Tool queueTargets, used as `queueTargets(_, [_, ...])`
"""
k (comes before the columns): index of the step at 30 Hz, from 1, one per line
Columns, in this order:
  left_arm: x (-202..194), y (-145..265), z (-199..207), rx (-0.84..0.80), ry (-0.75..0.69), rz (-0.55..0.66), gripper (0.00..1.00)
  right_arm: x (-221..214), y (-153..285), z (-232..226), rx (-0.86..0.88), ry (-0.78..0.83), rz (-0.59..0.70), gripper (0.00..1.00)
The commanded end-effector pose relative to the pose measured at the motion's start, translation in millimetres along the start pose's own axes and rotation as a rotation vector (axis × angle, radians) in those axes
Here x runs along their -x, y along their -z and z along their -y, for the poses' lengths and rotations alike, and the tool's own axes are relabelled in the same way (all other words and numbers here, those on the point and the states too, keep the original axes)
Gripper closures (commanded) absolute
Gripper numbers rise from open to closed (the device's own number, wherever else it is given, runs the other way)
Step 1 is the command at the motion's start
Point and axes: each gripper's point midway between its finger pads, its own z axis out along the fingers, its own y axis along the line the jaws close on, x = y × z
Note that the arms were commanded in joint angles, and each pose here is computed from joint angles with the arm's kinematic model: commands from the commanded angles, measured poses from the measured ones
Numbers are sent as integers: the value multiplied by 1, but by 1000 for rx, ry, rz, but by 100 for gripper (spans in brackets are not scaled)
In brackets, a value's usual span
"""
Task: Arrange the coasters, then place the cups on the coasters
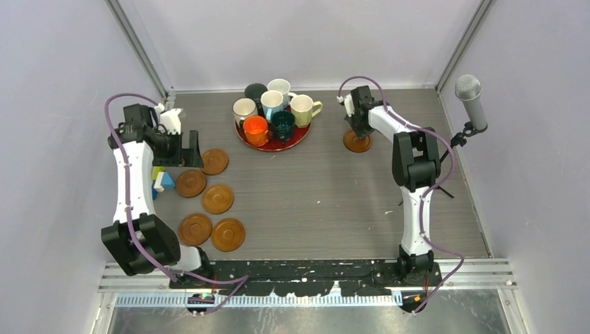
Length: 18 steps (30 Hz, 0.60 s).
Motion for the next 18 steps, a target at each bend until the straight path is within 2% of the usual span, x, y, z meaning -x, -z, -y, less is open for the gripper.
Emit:
queueTargets(1, [5,2,-1,9,-31,-6,0,-22,-17,14,-26,10,-77,81])
queueTargets(13, [8,-14,-11,21,-46,-44,1,16,16,22,-5,6,30,79])
queueTargets(18, [19,-32,-18,11,-67,-43,8,46,47,10,49,-6,132,73])
